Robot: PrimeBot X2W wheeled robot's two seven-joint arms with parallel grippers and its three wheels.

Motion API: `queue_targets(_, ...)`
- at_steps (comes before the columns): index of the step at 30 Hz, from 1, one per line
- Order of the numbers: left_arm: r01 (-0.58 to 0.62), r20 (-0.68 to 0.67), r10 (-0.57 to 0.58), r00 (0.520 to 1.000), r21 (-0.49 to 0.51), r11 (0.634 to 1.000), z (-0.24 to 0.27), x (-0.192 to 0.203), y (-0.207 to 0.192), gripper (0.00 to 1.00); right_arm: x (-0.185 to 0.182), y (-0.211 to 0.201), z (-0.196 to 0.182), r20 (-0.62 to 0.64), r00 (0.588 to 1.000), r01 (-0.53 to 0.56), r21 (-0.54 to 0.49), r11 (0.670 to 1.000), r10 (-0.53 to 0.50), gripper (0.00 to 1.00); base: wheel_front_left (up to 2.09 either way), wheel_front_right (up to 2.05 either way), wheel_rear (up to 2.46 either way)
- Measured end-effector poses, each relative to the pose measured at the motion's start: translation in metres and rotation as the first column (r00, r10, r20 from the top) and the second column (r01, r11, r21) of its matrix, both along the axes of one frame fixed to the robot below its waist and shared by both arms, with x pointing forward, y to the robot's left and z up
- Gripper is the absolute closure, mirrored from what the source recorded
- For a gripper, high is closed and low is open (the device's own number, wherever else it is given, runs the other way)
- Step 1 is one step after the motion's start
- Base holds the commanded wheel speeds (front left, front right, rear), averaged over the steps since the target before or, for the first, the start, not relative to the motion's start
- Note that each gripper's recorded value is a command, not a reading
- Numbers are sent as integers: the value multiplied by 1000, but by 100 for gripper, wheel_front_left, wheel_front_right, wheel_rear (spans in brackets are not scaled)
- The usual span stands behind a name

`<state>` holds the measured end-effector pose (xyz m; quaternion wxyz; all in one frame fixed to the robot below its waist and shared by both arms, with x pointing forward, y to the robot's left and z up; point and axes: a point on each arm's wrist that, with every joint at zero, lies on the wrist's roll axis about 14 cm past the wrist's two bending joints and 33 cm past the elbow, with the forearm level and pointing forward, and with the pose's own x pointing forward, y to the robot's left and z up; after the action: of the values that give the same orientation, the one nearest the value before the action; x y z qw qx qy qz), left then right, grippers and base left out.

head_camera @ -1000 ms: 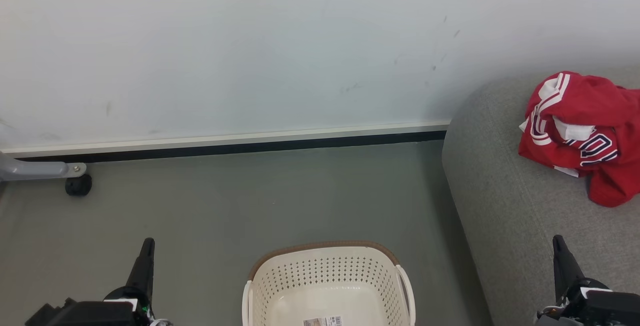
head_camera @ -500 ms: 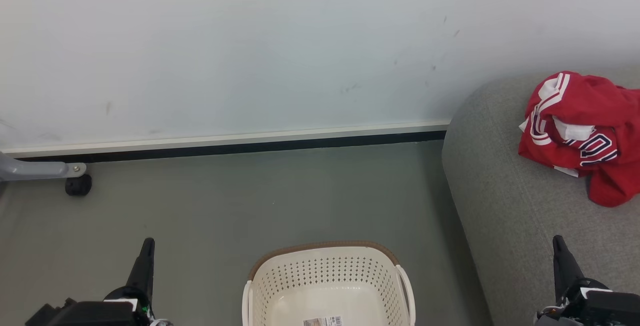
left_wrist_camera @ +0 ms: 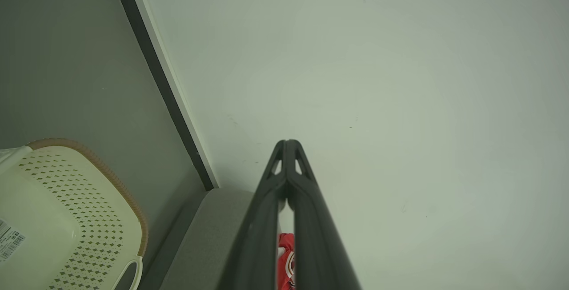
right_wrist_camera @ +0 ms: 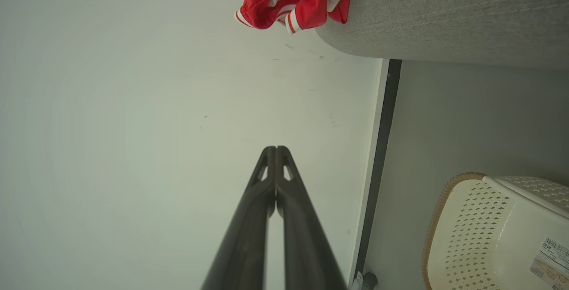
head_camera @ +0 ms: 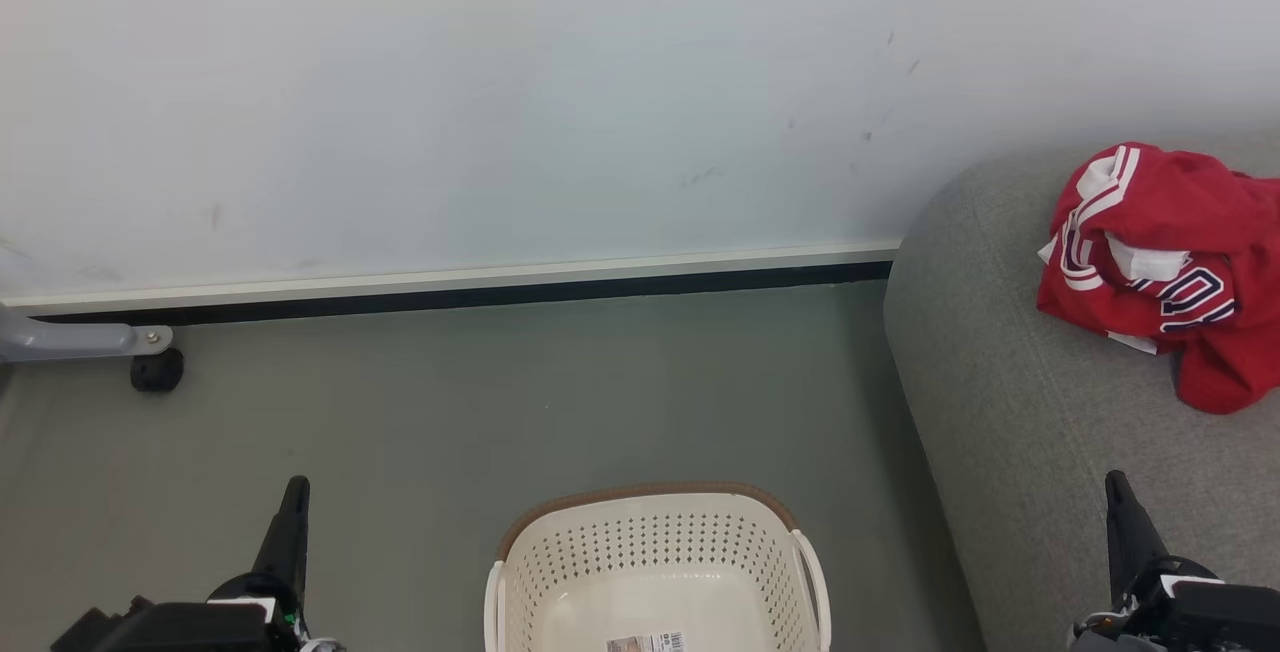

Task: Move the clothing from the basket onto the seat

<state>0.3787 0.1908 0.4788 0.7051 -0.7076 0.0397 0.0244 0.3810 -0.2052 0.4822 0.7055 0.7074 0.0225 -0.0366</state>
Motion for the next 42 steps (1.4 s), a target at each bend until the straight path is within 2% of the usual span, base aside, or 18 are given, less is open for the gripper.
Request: queue_targets(42, 0, -1, 0, 1000, 0, 1000, 0, 0, 0, 100, 0, 0, 0, 0, 1000, 0, 0, 1000, 0, 100, 0, 0, 0)
